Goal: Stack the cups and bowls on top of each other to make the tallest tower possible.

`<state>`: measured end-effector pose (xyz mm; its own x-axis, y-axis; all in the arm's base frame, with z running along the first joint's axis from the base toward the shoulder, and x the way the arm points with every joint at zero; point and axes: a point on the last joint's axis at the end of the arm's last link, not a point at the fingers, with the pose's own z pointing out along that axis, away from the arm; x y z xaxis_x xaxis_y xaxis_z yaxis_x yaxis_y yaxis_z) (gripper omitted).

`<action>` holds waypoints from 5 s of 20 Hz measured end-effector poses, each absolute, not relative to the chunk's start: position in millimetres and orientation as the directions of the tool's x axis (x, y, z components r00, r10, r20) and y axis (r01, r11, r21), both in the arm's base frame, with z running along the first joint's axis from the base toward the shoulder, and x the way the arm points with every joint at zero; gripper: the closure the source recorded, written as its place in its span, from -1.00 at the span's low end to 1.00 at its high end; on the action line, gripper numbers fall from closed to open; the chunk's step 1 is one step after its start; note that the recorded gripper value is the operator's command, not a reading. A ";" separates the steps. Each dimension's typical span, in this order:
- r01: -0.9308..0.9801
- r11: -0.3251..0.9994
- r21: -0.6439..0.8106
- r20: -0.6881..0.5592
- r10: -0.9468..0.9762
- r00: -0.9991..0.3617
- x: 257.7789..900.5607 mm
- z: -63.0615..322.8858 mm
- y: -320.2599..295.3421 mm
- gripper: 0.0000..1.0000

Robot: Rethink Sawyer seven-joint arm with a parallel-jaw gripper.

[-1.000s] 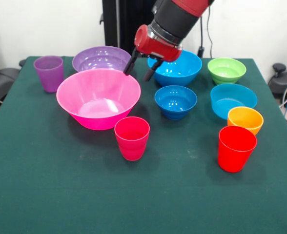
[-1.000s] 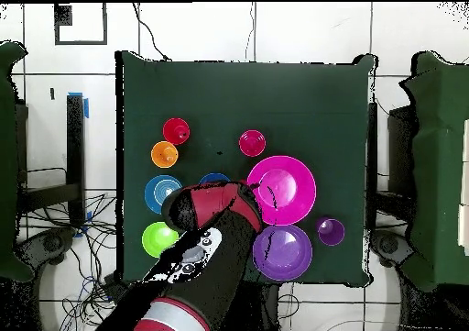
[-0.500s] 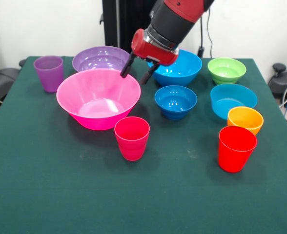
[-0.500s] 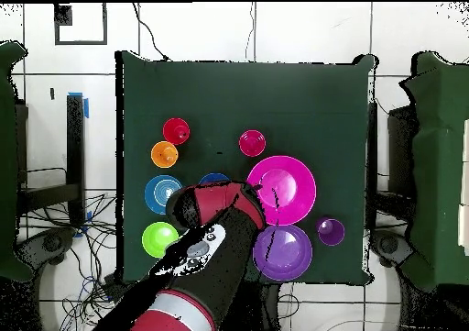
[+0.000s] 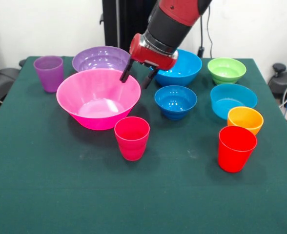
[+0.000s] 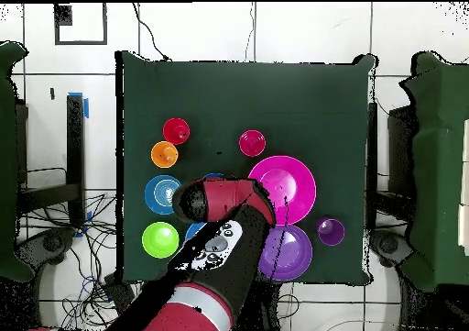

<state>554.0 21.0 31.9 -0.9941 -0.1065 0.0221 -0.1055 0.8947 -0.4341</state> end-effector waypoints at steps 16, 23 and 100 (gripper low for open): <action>-0.011 0.945 -0.326 -0.024 -0.020 -1.000 574.8 23.9 48.2 -1.00; -0.008 0.947 -0.321 -0.038 -0.022 -0.999 578.6 30.5 53.3 -1.00; 0.096 0.986 -0.138 -0.002 0.097 -0.995 586.5 3.8 111.3 -1.00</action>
